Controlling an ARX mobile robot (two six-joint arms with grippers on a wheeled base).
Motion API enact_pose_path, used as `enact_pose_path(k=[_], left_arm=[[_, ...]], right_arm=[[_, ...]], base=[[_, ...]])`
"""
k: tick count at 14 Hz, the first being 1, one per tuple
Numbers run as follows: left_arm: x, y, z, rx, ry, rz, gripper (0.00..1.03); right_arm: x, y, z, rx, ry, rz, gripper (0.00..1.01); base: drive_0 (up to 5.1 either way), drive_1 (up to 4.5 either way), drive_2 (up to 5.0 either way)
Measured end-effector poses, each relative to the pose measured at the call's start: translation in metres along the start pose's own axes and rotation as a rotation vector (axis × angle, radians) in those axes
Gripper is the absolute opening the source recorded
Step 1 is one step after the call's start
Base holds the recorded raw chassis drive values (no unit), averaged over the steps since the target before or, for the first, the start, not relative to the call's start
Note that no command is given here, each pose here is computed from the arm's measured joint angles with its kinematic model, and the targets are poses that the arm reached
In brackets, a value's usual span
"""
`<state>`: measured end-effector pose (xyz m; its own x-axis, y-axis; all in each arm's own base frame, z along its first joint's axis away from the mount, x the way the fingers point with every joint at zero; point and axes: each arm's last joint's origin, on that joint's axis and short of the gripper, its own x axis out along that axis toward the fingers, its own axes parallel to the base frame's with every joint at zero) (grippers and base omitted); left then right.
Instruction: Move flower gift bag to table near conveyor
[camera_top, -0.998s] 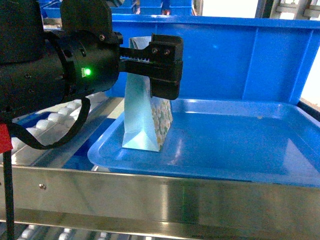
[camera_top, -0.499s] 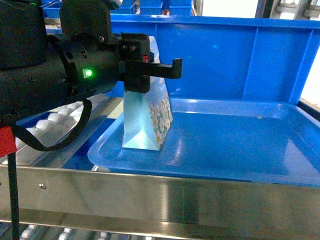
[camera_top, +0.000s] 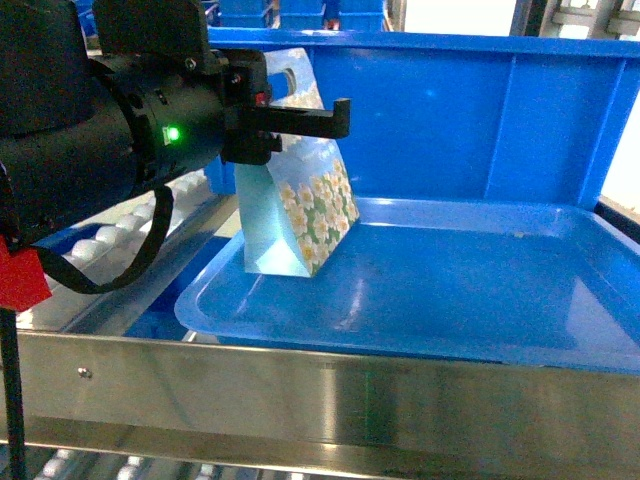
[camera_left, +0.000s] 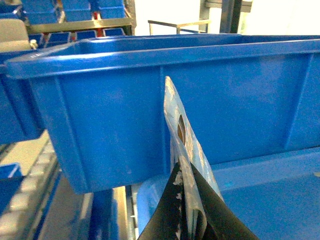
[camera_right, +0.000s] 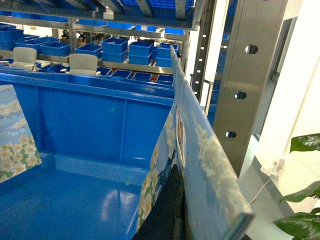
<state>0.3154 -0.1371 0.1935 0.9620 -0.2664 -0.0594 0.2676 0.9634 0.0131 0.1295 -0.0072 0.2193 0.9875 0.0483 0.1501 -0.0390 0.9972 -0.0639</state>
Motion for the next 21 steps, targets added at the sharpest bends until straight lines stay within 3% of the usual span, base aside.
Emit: enact_pose_path(k=[2, 5, 8, 12, 15, 21], left_arm=[[-0.012, 0.003, 0.015, 0.048, -0.066, 0.065, 0.02], [-0.043, 0.026, 0.038, 0.022, -0.14, 0.216, 0.02], [-0.089, 0.05, 0.037, 0.017, -0.17, 0.309, 0.02], [-0.169, 0.075, 0.028, 0.078, -0.164, 0.424, 0.02], [-0.188, 0.073, 0.036, 0.093, -0.232, 0.416, 0.02], [-0.187, 0.074, 0.034, 0.095, -0.213, 0.418, 0.02]], right_arm=[[0.0, 0.0, 0.0, 0.0, 0.0, 0.0, 0.02], [0.0, 0.0, 0.0, 0.0, 0.0, 0.0, 0.02], [0.0, 0.0, 0.0, 0.0, 0.0, 0.0, 0.02], [0.0, 0.0, 0.0, 0.0, 0.0, 0.0, 0.02], [0.0, 0.0, 0.0, 0.0, 0.002, -0.001, 0.02], [0.0, 0.0, 0.0, 0.0, 0.0, 0.0, 0.02]], base=[[0.0, 0.0, 0.0], [0.0, 0.0, 0.0], [0.0, 0.0, 0.0], [0.0, 0.0, 0.0], [-4.9, 1.68, 3.1], [-4.8, 1.3, 3.6]])
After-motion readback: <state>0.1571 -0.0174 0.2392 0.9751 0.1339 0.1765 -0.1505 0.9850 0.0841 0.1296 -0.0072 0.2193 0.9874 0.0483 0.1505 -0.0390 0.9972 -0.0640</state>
